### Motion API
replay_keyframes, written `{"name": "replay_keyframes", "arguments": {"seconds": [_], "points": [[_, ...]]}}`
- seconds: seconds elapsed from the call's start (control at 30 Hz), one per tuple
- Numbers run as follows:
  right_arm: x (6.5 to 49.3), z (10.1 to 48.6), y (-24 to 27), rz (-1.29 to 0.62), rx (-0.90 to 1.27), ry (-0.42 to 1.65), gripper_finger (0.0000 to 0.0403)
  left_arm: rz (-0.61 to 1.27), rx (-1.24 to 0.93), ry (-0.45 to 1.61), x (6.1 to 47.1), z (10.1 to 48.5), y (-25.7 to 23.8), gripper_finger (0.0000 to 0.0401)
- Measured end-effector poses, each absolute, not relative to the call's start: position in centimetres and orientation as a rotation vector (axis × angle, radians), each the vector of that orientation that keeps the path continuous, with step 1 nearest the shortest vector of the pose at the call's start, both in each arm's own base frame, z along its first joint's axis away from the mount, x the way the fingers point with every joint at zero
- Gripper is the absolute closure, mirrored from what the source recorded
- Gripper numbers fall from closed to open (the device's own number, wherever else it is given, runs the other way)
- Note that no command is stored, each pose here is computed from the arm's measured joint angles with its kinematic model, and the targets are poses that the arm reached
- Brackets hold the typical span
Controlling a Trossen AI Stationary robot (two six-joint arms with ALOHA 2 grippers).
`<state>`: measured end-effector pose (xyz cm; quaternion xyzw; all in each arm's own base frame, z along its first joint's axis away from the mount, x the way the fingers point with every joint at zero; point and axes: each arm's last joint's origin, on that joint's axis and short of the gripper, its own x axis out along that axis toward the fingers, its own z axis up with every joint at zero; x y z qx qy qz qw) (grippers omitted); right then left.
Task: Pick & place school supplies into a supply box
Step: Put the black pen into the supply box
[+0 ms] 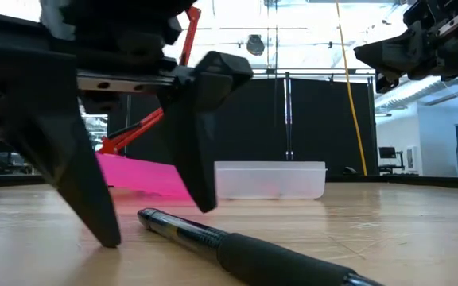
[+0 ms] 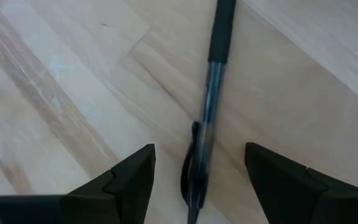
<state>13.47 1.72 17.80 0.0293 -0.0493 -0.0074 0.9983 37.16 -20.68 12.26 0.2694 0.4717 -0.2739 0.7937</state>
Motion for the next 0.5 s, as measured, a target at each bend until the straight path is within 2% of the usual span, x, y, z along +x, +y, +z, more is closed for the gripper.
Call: {"name": "replay_keyframes", "arguments": {"seconds": [0.1, 0.2, 0.5], "points": [[13.5, 17.7, 1.7, -0.014, 0.057, -0.090, 0.0403, -0.599, 0.549, 1.025, 37.6, 11.8, -20.1, 0.0148], [13.5, 17.7, 1.7, -0.015, 0.057, -0.088, 0.0403, -0.625, 0.517, 1.041, 37.8, 11.6, -19.6, 0.0173], [13.5, 17.7, 1.7, -0.015, 0.056, -0.086, 0.0403, -0.691, 0.446, 1.106, 37.8, 11.3, -18.5, 0.0347]]}}
